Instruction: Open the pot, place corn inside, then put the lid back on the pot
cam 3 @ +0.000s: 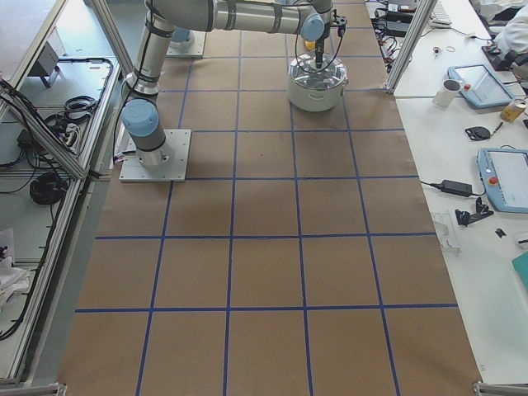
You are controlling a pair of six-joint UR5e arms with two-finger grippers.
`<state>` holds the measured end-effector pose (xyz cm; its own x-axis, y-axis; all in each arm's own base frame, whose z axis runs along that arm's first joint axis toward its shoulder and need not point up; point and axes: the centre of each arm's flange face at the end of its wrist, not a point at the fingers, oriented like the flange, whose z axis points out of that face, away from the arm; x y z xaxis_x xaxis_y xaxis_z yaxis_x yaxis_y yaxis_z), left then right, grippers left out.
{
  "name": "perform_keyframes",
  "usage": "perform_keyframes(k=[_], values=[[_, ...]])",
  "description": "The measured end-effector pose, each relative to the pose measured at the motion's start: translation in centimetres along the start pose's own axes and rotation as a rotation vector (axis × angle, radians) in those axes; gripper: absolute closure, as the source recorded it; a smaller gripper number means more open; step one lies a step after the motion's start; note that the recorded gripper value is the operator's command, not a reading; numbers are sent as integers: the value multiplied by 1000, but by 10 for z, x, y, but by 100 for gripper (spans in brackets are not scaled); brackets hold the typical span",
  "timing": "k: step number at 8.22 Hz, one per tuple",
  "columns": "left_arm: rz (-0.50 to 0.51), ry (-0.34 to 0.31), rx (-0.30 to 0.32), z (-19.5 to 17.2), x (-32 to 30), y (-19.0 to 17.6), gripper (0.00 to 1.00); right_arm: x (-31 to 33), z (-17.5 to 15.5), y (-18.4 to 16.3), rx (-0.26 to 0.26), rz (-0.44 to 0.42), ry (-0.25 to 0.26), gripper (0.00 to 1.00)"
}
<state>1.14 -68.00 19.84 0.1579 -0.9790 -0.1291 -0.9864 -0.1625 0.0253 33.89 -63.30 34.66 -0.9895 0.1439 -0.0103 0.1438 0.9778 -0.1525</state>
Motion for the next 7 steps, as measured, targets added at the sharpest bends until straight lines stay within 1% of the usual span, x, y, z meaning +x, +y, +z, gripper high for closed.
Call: perform_keyframes(k=[1, 2, 3, 4, 6, 7], values=[[1, -11, 0, 7, 0, 0, 0, 0, 0, 0, 1, -1, 0, 40], [3, -19, -1, 12, 1, 0, 0, 0, -1, -1, 4, 0, -2, 51], [7, -23, -2, 14, 1, 1, 9, 0, -3, -3, 20, 1, -10, 59], [14, -23, -2, 15, 1, 2, 14, 0, -4, -4, 32, 2, -15, 60], [32, -14, 1, 12, 1, 9, 13, -1, -5, -5, 40, 2, -20, 61], [49, -5, 3, 12, 1, 15, 14, -1, -4, -5, 41, 2, -20, 61]])
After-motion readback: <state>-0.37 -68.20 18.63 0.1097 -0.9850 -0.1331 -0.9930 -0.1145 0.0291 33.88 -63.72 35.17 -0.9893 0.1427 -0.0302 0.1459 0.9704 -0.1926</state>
